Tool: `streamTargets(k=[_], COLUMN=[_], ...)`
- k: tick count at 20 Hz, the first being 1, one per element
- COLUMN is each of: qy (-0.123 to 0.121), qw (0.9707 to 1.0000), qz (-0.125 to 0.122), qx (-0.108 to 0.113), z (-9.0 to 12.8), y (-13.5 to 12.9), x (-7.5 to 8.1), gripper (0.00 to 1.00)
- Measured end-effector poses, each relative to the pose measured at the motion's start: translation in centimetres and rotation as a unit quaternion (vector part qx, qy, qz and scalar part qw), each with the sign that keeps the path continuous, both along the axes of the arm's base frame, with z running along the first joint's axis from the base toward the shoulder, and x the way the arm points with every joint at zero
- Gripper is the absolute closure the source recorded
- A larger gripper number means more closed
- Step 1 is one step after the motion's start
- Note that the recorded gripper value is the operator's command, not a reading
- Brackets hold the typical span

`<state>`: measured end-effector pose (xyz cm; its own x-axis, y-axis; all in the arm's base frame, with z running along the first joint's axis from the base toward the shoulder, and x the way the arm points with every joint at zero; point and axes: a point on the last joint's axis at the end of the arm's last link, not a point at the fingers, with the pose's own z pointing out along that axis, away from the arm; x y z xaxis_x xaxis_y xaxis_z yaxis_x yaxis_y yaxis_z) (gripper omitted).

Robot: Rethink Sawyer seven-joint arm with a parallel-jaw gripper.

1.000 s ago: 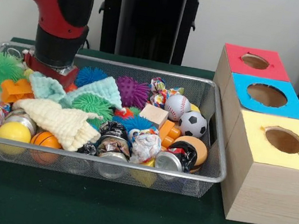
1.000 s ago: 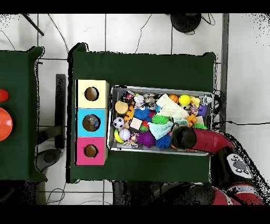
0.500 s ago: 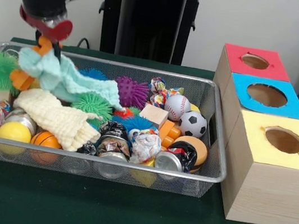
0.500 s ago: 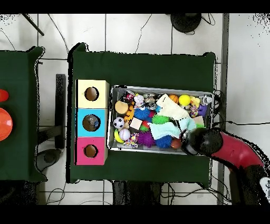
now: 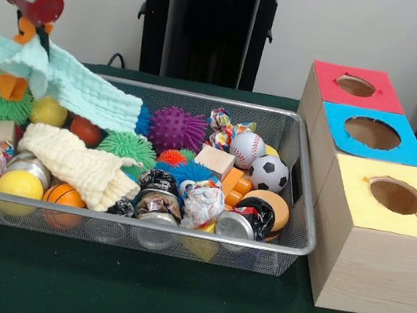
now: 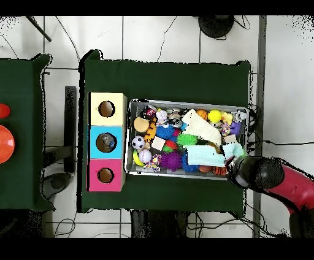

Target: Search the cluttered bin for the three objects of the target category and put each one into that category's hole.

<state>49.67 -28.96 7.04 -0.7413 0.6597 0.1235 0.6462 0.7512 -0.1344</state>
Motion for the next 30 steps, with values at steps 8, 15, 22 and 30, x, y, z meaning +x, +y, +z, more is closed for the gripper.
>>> streamTargets(k=[8, 15, 22, 30], qy=[0.000, -0.010, -0.012, -0.003], qw=[0.9995, 0.9984, 0.9959, 0.9957], qz=[-0.010, 0.045, 0.082, 0.081], qx=[0.031, 0.033, 0.038, 0.045], z=[-2.6, -3.0, -1.9, -0.6], y=[0.1, 6.8, 12.2, 14.0], x=[-0.9, 0.2, 2.1, 3.1], gripper=[0.00, 0.00, 0.00, 0.00])
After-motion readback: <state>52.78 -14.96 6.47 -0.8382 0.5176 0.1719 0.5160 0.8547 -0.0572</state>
